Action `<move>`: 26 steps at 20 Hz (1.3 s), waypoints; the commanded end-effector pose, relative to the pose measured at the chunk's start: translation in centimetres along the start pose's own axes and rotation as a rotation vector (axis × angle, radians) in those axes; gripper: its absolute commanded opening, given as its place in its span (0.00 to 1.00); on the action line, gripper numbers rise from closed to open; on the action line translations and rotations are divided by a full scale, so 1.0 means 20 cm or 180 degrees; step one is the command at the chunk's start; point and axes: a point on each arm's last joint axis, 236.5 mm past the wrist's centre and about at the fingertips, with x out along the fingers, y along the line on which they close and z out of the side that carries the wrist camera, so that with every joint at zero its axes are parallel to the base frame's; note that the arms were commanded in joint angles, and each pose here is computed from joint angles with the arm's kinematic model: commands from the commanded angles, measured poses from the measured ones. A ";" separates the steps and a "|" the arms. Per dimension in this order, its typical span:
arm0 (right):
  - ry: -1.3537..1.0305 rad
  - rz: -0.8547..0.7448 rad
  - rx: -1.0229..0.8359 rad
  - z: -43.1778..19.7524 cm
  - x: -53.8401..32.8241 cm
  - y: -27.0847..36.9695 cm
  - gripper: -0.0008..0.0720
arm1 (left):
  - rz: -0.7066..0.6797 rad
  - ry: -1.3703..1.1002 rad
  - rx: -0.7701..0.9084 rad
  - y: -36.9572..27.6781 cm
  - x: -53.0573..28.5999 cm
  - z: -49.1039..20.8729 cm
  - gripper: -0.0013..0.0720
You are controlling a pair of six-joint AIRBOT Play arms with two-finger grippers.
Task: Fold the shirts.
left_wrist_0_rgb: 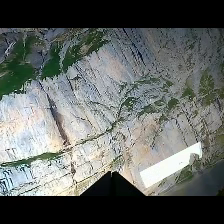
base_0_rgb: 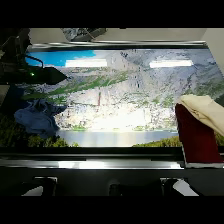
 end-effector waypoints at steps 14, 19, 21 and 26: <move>-0.0778 -0.1063 -0.0856 0.27 -0.04 -0.29 0.91 | 0.0460 -0.0397 0.0412 0.03 -0.22 0.24 0.05; -0.2832 -0.0866 -0.2358 0.80 -0.66 0.83 0.87 | 0.2566 -0.0464 0.0156 0.69 -0.52 0.33 0.06; -0.2273 -0.0270 -0.2679 0.64 -0.32 1.27 0.88 | 0.2488 0.0207 -0.0243 0.79 -0.33 0.06 0.57; 0.0153 0.0214 -0.3186 0.04 0.59 1.55 0.85 | 0.1670 0.1677 -0.0821 0.65 0.08 -0.78 0.83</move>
